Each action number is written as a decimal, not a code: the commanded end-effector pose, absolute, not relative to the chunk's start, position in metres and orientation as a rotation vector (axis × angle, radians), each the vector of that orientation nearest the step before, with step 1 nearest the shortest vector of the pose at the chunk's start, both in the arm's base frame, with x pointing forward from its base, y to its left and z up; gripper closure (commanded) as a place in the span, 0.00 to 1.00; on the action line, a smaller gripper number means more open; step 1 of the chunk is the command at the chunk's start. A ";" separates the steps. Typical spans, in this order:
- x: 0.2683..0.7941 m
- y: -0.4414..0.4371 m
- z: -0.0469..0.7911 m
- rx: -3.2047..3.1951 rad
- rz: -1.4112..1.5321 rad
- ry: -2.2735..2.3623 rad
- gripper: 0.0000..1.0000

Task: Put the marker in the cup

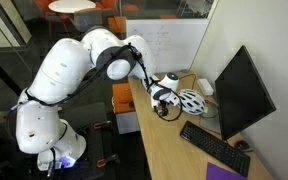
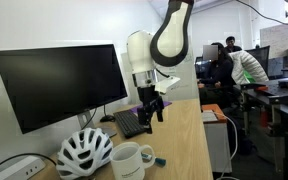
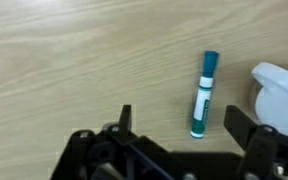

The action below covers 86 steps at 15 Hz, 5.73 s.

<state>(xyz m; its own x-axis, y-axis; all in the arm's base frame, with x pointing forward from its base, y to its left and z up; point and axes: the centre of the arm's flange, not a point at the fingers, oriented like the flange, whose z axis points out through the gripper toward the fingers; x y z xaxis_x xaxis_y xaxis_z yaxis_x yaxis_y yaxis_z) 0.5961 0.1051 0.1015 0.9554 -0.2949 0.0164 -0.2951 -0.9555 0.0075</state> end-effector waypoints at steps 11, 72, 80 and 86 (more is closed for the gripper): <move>0.656 0.138 0.028 2.992 -0.109 -0.514 0.07; 0.637 0.133 0.150 2.855 1.449 1.870 0.95; 0.646 0.142 0.120 2.811 1.599 1.917 0.95; 0.646 0.137 0.102 2.873 1.598 1.881 0.95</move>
